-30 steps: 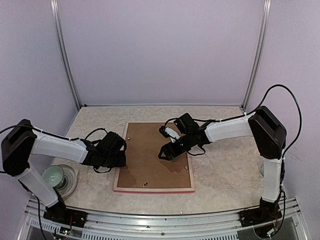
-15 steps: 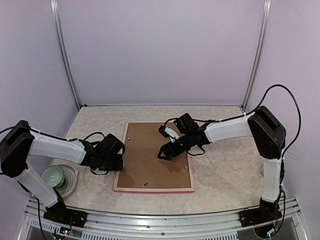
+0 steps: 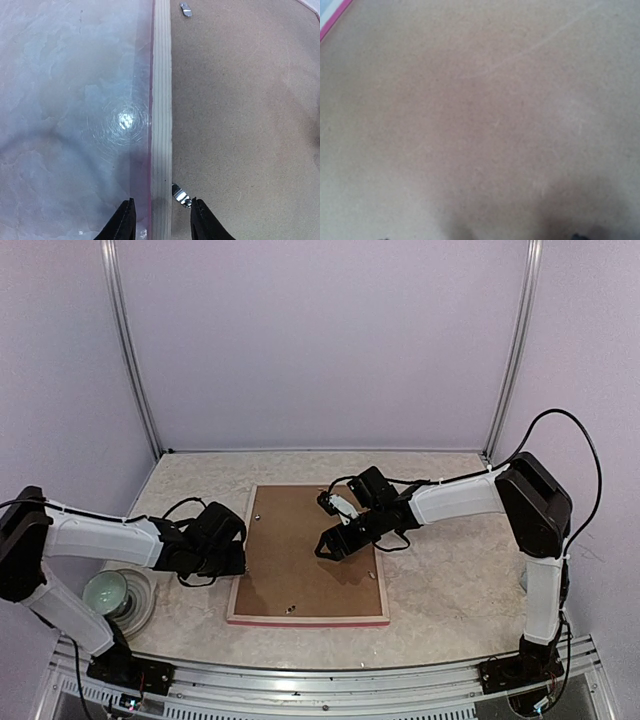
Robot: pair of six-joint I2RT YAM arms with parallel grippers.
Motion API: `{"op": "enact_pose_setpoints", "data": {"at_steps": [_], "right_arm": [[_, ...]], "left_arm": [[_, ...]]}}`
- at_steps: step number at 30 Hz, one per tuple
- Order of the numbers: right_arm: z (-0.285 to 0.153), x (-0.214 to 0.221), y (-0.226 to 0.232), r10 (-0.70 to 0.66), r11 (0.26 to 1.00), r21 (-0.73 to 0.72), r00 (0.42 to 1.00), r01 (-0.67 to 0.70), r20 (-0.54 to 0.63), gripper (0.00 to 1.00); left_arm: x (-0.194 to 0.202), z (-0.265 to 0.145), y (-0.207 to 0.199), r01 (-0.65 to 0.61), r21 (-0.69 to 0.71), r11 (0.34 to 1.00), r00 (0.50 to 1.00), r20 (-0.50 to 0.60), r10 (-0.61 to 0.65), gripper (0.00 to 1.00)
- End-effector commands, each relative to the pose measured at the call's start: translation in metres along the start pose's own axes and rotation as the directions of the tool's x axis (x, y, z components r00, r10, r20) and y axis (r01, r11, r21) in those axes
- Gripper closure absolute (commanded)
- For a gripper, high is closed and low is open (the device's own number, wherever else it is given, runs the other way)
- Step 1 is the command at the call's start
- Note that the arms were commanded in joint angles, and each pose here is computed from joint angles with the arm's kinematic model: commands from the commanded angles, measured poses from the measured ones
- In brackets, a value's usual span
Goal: Put the photo into the frame
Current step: Press the fastener onto the backboard.
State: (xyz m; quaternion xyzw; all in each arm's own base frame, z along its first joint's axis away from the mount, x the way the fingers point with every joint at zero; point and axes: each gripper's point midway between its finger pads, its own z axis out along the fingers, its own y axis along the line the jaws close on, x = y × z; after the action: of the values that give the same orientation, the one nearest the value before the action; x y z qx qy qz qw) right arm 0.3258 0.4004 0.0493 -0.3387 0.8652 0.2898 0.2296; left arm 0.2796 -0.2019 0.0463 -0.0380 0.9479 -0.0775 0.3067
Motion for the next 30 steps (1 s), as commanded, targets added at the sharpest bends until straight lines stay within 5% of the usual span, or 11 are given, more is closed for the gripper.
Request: {"op": "enact_pose_setpoints", "data": {"at_steps": [1,18,30], "right_arm": [[0.014,0.033,-0.003,0.038,0.999,-0.005,0.995,-0.039,-0.095,0.22],[0.015,0.035,-0.002,0.043,0.999,-0.016,0.994,-0.045,-0.096,0.22],[0.016,0.036,-0.002,0.043,0.999,-0.018,0.994,-0.045,-0.098,0.22]], "left_arm": [[-0.016,-0.009,-0.007,0.021,0.018,1.0,0.998,0.058,-0.022,0.61],[0.013,0.031,-0.001,-0.044,-0.073,0.996,0.998,-0.053,0.04,0.6],[0.019,0.031,-0.002,-0.048,-0.076,0.996,0.997,-0.067,0.043,0.71]]}}
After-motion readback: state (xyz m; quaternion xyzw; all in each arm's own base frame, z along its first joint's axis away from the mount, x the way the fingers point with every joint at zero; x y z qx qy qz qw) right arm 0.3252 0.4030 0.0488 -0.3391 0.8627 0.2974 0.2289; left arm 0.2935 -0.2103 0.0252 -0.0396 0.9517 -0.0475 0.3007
